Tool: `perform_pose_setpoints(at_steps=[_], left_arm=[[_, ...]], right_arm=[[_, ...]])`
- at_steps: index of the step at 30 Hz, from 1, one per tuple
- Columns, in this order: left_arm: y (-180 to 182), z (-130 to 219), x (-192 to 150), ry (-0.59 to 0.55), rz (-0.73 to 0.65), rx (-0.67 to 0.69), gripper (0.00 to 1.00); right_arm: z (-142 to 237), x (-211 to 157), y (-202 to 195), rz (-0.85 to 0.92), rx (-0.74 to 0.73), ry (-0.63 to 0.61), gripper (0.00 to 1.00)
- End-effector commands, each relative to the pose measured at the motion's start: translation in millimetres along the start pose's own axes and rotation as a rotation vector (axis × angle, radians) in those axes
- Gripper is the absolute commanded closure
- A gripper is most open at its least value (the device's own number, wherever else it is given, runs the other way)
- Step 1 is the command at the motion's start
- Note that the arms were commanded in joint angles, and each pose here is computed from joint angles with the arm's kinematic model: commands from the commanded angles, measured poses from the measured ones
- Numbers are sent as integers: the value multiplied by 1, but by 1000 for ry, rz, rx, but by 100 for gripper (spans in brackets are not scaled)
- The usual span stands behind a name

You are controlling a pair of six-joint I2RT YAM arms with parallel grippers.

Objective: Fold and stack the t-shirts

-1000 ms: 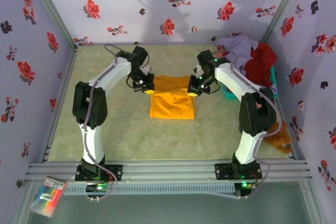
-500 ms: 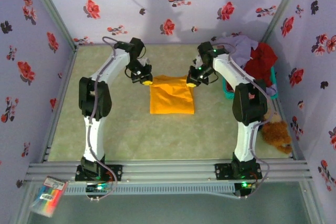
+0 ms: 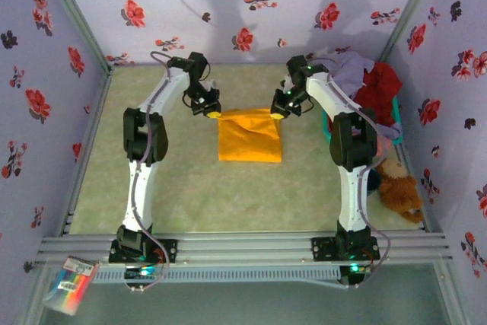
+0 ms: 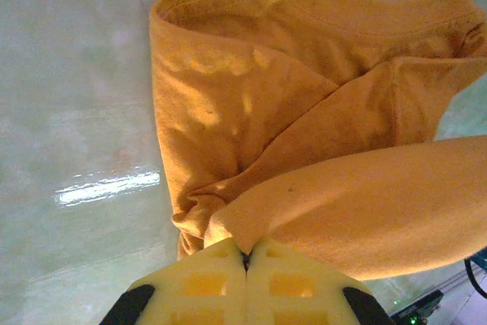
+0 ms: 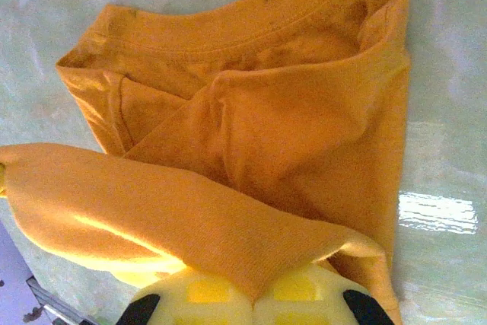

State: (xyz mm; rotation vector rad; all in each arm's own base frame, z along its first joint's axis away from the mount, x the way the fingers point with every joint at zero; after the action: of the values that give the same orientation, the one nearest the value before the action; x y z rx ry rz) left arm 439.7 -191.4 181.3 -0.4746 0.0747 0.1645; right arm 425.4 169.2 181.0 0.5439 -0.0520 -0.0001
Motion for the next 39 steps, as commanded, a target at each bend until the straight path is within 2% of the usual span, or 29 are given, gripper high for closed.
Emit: perform_pose_setpoints(at_steps=[1,12,13,14,15,16,18,19,20,24,29,35,39], left_arm=[[8,4,7,8,2,1,100],[18,-20,38,-22,-4,-19,100],[18,-20,41,-30,-6,-23,100],[19,-20,46,-45,-8,-31,100],[20,-20,51,-61,-3,-38,84],[21,-19,55,-75,2,-52,74],[23,-15,66,-119,18,-84,61],[23,-11,69,-142,24,-97,54],[21,-3,73,-171,31,-115,52],[9,30,73,-266,51,-195,52],[-3,40,48,-245,63,-238,52],[-15,12,5,-183,38,-225,54],[-3,-23,-13,-137,96,-222,54]], right_arm=[[-1,13,-8,-7,-33,-48,100],[-14,50,-14,16,-57,-192,100],[-14,53,-14,20,-57,-209,99],[-14,58,-14,28,-49,-229,94],[-14,63,-14,34,-47,-246,83],[-14,67,-15,40,-47,-261,76],[-10,77,-14,57,-49,-304,59],[-4,80,-12,66,-47,-325,54],[1,83,-9,76,-41,-346,51],[24,84,3,98,-34,-381,45],[22,65,9,103,-2,-306,46],[-4,28,9,85,15,-196,46],[-25,7,-1,29,16,-148,47]])
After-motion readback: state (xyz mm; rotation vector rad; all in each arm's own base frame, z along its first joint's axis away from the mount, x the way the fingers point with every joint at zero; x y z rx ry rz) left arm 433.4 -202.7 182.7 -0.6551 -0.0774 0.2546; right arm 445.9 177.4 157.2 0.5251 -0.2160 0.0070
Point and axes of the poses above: each hand's point on the last joint's axis, 136 mm out from that joint toward the fingers, its own z axis back along the fingers, its own y axis along the line the jaws close on, x = y × z, the point moved 9 cm from there along z, back along the fingers, and after that the axes turned 8 degrees about z, right-handed, at the moved point
